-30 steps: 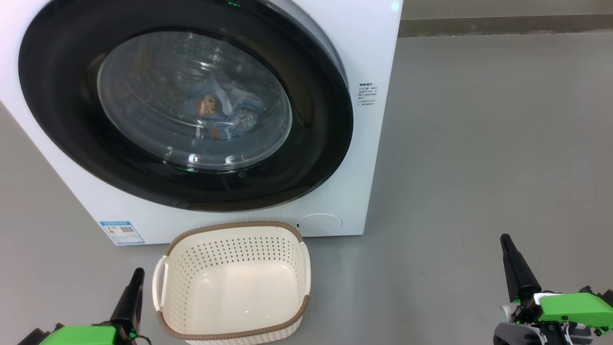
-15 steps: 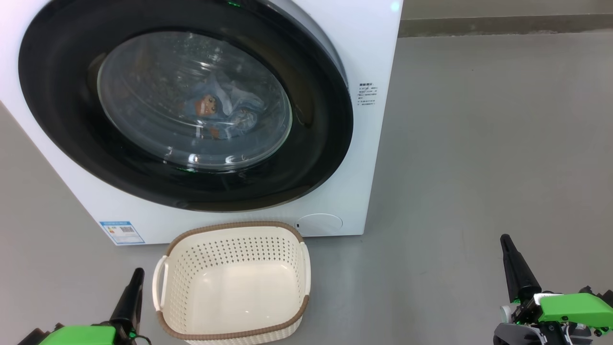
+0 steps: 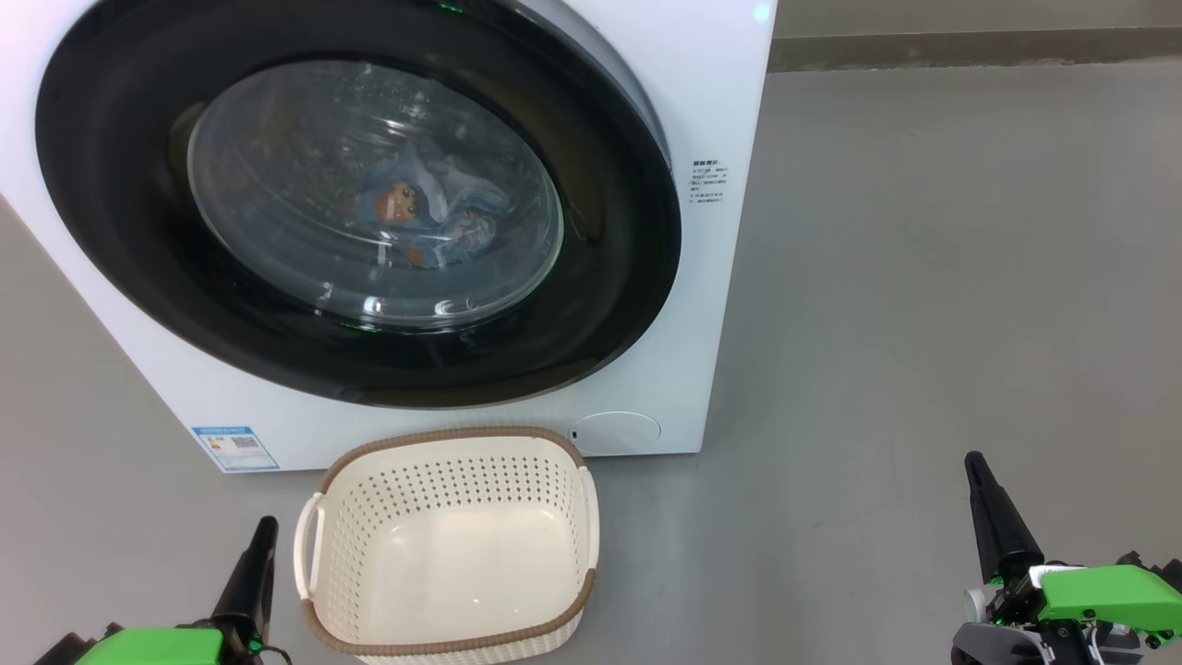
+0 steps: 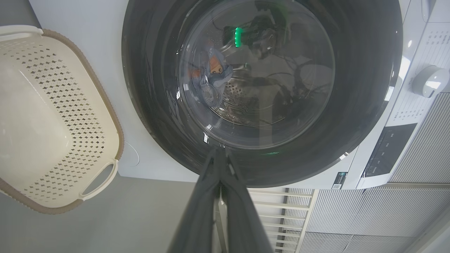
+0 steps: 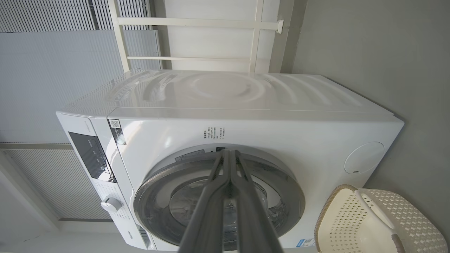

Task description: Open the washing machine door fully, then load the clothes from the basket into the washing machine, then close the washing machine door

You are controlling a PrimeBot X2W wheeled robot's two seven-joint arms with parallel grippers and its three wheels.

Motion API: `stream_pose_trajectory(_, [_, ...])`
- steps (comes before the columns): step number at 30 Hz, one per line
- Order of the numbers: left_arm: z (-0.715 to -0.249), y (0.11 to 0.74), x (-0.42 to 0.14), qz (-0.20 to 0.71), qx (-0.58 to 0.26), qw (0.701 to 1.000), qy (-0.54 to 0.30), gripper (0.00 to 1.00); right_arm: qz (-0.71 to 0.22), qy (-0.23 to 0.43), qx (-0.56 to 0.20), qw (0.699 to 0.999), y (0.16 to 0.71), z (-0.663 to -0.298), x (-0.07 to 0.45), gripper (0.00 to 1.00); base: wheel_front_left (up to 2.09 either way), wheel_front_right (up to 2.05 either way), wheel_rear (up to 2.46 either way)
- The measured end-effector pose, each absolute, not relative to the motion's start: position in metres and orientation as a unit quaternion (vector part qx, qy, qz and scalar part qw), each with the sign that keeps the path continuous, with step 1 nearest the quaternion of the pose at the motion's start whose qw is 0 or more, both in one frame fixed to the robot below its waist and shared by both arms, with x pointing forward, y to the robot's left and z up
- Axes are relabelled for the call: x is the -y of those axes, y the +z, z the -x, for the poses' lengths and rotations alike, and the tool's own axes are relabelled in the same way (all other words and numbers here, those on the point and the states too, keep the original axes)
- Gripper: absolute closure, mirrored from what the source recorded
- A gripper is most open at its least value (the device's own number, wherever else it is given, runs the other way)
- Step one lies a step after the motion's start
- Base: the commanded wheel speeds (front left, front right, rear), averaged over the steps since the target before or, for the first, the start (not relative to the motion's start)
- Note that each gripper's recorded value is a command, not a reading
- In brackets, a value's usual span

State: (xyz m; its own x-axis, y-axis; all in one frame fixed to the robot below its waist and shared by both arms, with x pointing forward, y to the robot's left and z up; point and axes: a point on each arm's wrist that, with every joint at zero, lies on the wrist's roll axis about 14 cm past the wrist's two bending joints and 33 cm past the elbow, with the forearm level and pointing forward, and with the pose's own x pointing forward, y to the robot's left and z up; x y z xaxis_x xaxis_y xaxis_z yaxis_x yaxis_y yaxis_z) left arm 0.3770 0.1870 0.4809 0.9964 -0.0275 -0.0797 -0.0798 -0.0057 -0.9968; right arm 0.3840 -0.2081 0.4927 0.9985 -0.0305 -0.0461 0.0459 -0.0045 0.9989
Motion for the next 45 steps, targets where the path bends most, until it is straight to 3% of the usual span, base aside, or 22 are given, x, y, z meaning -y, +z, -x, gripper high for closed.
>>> stream_pose_trajectory(45, [-0.3770, 0.4809, -0.1871, 0.710, -0.037, 0.703, 0.019, 1.00, -0.708, -0.027, -0.005, 0.705, 0.4926, -0.3839, 0.2081, 1.00, 0.00, 0.00, 0.00])
